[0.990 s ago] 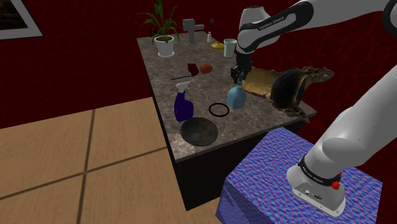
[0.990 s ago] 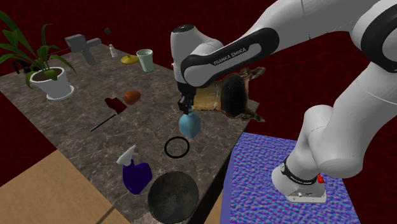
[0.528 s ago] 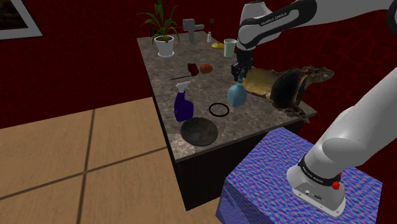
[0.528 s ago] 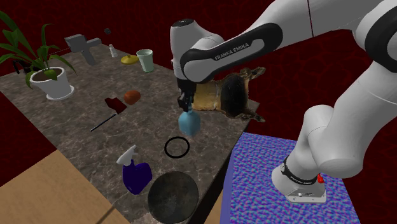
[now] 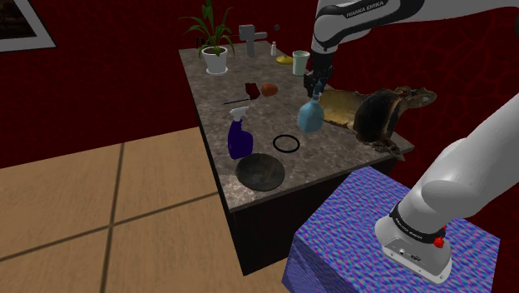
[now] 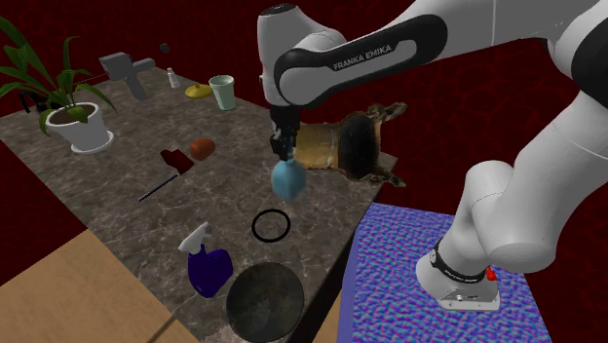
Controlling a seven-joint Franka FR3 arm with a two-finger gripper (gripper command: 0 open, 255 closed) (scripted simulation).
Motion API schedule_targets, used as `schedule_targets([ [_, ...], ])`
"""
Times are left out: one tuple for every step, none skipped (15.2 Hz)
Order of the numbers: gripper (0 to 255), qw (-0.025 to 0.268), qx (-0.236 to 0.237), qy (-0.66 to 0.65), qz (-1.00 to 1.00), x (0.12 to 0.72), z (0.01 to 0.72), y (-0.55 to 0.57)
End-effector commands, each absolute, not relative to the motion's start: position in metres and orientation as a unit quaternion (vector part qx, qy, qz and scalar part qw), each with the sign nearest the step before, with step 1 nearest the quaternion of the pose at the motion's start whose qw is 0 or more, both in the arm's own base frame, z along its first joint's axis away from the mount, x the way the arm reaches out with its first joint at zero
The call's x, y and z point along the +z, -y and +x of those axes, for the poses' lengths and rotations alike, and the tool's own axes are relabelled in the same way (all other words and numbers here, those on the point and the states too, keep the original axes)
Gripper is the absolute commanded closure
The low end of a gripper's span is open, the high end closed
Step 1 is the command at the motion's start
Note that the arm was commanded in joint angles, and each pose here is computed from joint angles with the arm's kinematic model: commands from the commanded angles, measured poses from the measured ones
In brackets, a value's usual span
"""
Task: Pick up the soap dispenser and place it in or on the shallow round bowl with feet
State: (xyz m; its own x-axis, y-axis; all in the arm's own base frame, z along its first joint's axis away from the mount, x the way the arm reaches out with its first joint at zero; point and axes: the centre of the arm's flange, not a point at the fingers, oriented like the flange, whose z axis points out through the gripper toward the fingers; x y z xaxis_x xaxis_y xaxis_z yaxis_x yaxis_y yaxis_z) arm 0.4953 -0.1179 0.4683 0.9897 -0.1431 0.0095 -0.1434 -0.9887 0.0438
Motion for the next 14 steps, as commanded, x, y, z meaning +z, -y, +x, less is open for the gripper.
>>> schedule_targets([
  [255,0.022,0.003,0.072,0.997,0.480,0.495,0.119],
  [255,0.022,0.003,0.072,0.997,0.485,0.495,0.119],
  [255,0.022,0.003,0.072,0.997,0.490,0.495,0.119],
  [255,0.022,0.003,0.072,0.997,0.496,0.495,0.119],
  [255,0.022,0.003,0.072,0.997,0.501,0.495,0.119],
  [255,0.022,0.003,0.072,0.997,0.506,0.495,0.119],
  [255,0.022,0.003,0.072,0.997,0.511,0.495,0.119],
  [255,0.022,0.003,0.072,0.997,0.517,0.495,0.119],
  [255,0.022,0.003,0.072,0.997,0.522,0.495,0.119],
  [255,0.022,0.003,0.072,0.997,0.527,0.495,0.119],
  [255,0.022,0.003,0.072,0.997,0.532,0.495,0.119],
  [255,0.022,0.003,0.072,0.997,0.535,0.494,0.106],
  [255,0.022,0.003,0.072,0.997,0.539,0.494,0.093],
  [255,0.022,0.003,0.072,0.997,0.542,0.493,0.081],
])
